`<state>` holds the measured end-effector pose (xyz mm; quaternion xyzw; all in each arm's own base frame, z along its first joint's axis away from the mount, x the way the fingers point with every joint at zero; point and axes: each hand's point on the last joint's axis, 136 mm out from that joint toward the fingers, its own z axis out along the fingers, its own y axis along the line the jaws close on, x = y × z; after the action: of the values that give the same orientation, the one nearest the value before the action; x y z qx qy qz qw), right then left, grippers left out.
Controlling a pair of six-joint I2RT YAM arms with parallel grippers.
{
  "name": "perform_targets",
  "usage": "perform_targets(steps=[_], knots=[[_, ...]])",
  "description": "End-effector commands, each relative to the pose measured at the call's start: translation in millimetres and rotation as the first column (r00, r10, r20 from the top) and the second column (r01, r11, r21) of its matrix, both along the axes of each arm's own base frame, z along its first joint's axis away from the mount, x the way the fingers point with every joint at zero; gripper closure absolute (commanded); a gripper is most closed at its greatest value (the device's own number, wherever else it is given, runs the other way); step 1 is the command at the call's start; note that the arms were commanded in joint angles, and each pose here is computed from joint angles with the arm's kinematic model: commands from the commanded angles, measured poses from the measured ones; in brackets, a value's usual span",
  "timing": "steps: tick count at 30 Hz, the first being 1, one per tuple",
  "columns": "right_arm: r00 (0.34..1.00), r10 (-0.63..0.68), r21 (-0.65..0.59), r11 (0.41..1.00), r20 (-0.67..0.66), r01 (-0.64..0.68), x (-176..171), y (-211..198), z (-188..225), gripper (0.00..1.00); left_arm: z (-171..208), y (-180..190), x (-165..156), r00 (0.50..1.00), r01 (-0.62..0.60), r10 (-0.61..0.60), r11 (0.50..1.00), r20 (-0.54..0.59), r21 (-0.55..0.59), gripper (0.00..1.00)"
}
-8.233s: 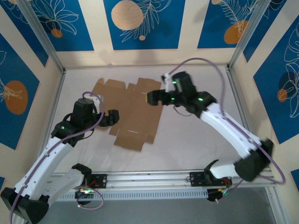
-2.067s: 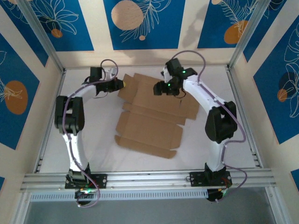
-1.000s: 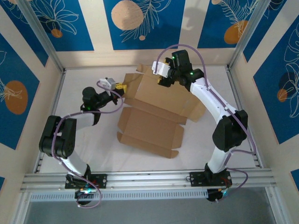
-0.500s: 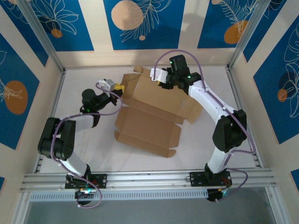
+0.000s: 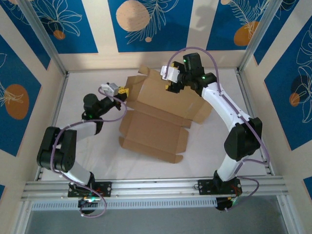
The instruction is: Fold the paper box
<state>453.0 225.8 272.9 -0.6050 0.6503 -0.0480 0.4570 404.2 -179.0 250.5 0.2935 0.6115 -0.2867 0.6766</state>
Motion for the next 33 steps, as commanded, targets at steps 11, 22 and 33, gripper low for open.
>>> perform_targets(steps=[11, 22, 33], knots=[[0.998, 0.047, -0.022, 0.999, -0.051, -0.048, -4.5, 26.4, -15.6, 0.59, 20.3, 5.4, -7.6, 0.996, -0.038, 0.037, 0.999, 0.082, 0.010, 1.00], [0.996, 0.040, -0.063, 0.997, 0.080, -0.035, -9.8, 29.8, 10.8, 1.00, 29.9, 41.2, 9.6, 0.963, -0.269, 0.266, 0.958, -0.053, -0.093, 0.56], [0.991, 0.058, -0.125, 0.991, 0.119, -0.043, -15.4, 34.3, -7.4, 1.00, 65.1, 96.9, -0.8, 0.681, -0.594, 0.479, 0.804, -0.554, -0.036, 0.69]])
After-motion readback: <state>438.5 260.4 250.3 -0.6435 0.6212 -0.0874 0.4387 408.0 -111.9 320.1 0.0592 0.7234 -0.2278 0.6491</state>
